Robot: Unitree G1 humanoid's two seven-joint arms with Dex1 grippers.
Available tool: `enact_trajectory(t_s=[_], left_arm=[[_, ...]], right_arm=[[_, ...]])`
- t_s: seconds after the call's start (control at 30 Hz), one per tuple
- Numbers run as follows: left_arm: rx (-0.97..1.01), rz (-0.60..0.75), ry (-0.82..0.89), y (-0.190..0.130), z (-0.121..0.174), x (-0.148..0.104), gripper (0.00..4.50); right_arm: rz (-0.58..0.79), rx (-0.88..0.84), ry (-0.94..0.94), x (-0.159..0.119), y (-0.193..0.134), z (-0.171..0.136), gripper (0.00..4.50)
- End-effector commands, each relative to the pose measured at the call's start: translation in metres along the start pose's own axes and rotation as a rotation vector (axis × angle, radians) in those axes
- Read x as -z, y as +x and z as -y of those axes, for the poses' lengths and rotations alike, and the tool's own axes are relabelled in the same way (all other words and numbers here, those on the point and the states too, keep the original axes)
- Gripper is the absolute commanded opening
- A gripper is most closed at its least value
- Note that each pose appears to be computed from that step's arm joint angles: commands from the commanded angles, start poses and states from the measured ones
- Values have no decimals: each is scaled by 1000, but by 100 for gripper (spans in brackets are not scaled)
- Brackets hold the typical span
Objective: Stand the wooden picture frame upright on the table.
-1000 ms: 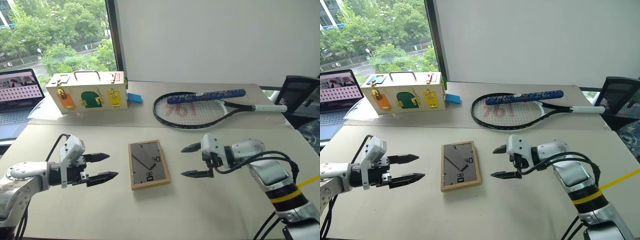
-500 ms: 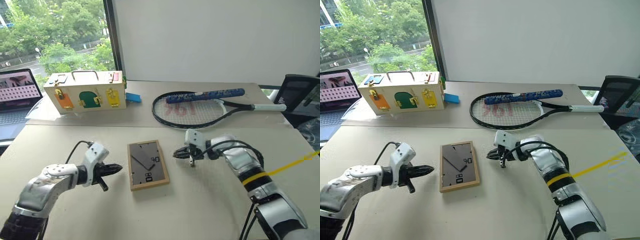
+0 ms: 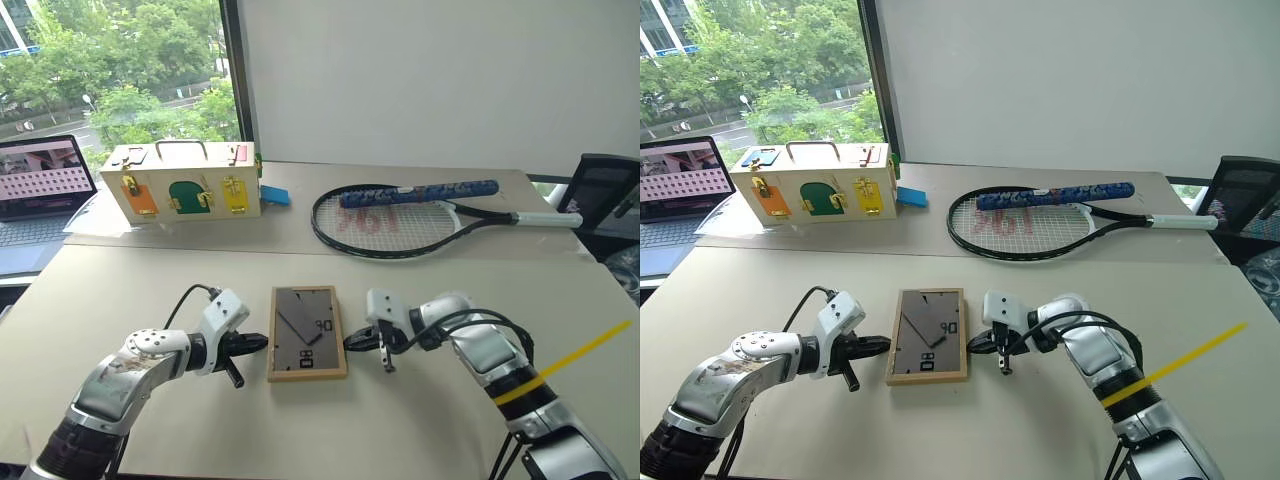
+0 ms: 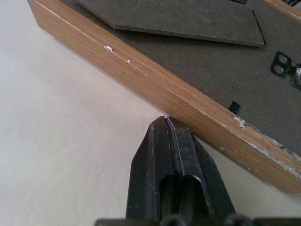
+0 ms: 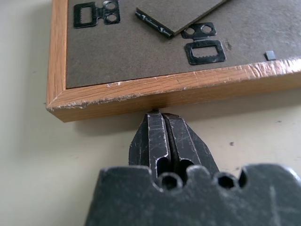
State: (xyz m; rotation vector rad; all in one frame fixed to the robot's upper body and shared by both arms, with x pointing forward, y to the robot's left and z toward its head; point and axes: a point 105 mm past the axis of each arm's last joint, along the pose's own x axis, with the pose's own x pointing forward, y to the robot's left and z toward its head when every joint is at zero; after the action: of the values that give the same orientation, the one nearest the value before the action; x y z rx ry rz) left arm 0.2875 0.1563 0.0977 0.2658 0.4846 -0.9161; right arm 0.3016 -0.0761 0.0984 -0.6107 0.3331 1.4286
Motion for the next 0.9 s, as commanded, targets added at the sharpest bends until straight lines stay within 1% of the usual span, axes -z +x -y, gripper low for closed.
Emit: enact_trajectory(t_s=[0.03,0.1,0.2,0.3,0.37,0.43,0.5,0.57,0.6,0.63,0.67,0.7,0.73,0.77,0.8,0.83,0.87,0.9], left_arm=[[28,-40,30,-4,2,9,0],[36,-47,33,-5,3,11,0],[39,-66,30,-9,2,15,0],[12,-47,-34,-25,-6,15,0],[-42,-3,-99,-36,-17,12,0],[-67,87,-193,-49,-23,-1,0],[38,189,-333,-59,-14,-20,0],[177,236,-461,-68,-2,-34,52],[220,246,-499,-72,2,-39,65],[249,255,-548,-75,3,-43,111],[243,257,-594,-74,0,-45,149],[222,238,-629,-73,-4,-43,175],[173,162,-637,-70,-6,-36,199],[134,107,-639,-68,-6,-31,249],[111,-3,-638,-67,-3,-21,280],[129,-77,-631,-67,4,-16,321],[190,-93,-654,-66,10,-17,360],[217,-128,-679,-62,14,-12,384]], right_arm=[[19,-9,-5,-10,-4,-9,3],[15,0,5,-9,-5,-10,3],[-4,51,15,-4,-10,-1,3],[-5,121,28,-1,-29,12,3],[6,150,22,-3,-43,17,3],[32,167,24,-6,-56,20,3],[50,173,20,-9,-63,20,3],[67,166,13,-12,-66,19,0],[74,162,10,-13,-67,19,0],[91,151,5,-16,-65,17,0],[101,140,-2,-18,-63,15,0],[105,131,-12,-20,-61,14,0],[104,124,-26,-20,-58,13,0],[102,122,-35,-20,-56,13,0],[101,121,-40,-20,-54,13,0],[101,121,-40,-20,-53,13,0],[100,122,-41,-19,-50,13,0],[97,123,-39,-17,-47,14,0]])
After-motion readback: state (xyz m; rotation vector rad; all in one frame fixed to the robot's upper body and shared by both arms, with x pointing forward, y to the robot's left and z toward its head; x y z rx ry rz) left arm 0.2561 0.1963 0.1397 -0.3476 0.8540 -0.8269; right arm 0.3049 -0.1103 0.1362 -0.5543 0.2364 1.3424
